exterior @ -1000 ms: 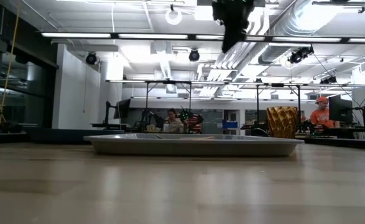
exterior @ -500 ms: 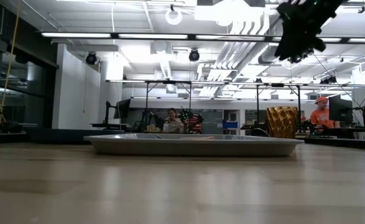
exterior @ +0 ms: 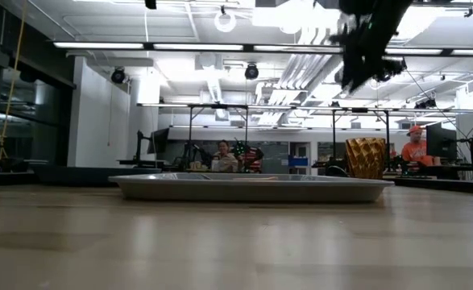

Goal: Pick and place plate/cup/fork/spoon on tray
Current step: Put the brown glass on the bottom left of the gray tray

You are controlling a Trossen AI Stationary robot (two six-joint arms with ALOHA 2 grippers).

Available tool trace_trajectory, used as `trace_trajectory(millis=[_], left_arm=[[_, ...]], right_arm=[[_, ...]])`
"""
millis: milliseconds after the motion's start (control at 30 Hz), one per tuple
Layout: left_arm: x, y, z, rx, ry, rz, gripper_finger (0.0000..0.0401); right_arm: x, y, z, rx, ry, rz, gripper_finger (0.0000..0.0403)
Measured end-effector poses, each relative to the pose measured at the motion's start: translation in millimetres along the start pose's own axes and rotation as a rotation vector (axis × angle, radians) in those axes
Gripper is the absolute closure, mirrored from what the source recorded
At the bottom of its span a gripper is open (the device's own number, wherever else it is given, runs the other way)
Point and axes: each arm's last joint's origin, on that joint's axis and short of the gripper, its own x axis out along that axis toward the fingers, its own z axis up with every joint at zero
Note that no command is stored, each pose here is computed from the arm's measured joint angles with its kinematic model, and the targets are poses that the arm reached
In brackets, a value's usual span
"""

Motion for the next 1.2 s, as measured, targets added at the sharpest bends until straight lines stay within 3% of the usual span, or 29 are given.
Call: trace_trajectory(millis=[200,600,900,1067,1200], left_arm=[[-0.6,-0.6,0.7,-0.001,-0.003,-0.007,0.0252],[-1.0,-0.8,1.0,0.000,-0.003,-0.008,0.0252],[-1.0,-0.8,1.0,0.001,-0.003,-0.008,0.0252],[-1.0,-0.8,1.0,0.001,-0.003,-0.008,0.0252],[-1.0,-0.7,0.9,0.002,-0.002,-0.007,0.0252]], right_arm=[[47.7,-15.0,8.5,-0.052,0.180,-0.137,0.0297],[81.2,-23.5,15.0,-0.107,0.253,-0.187,0.0203],[120.3,-25.4,11.3,-0.158,0.379,-0.215,0.0198],[130.9,-26.0,9.1,-0.160,0.416,-0.223,0.0236],[122.1,-25.4,9.1,-0.163,0.406,-0.219,0.0353]])
